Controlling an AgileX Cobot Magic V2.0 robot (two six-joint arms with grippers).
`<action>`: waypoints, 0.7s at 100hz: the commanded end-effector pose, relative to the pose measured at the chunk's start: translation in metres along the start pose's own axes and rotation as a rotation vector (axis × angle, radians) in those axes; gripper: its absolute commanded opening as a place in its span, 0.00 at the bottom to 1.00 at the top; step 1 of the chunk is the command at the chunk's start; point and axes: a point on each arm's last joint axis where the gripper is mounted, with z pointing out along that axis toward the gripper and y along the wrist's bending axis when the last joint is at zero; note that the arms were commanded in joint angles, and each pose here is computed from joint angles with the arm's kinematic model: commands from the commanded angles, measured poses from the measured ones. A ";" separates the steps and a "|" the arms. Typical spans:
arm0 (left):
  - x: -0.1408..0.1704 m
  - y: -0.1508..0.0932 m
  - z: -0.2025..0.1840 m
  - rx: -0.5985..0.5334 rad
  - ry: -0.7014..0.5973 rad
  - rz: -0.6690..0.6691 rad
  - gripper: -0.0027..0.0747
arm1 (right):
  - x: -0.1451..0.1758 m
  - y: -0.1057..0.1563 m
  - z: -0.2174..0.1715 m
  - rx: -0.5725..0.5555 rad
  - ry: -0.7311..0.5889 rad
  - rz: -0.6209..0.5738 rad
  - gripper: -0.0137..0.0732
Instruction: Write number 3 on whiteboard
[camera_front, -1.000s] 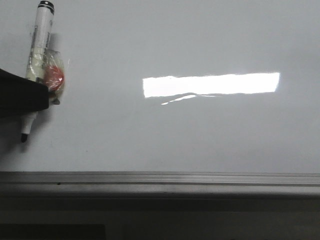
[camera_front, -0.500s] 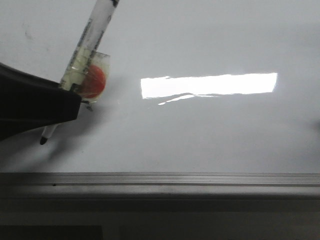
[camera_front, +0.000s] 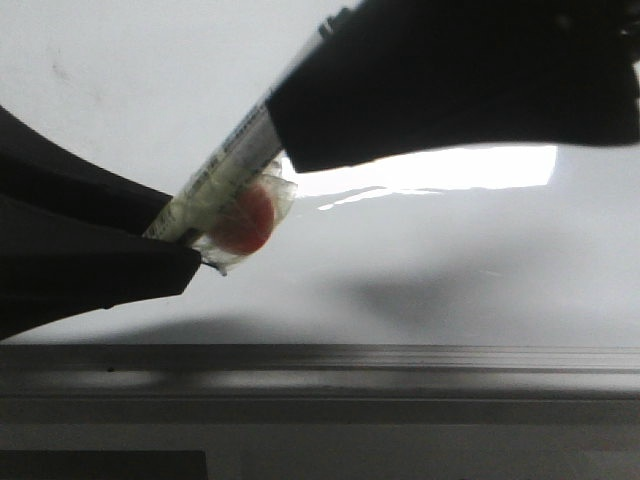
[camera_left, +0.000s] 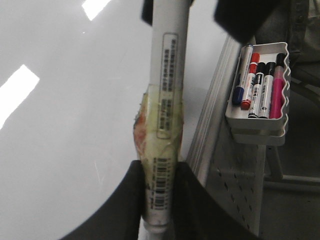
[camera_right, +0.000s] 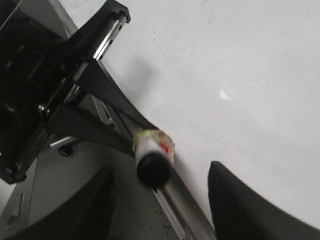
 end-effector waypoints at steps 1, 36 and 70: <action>-0.017 0.006 0.000 -0.023 -0.114 0.014 0.01 | -0.025 0.002 0.003 0.003 -0.112 -0.017 0.57; -0.017 0.006 0.000 -0.023 -0.114 0.014 0.01 | -0.026 0.008 0.022 -0.024 -0.049 -0.025 0.08; -0.022 0.012 -0.009 -0.081 -0.133 -0.071 0.51 | -0.028 0.008 0.022 -0.028 -0.034 -0.025 0.08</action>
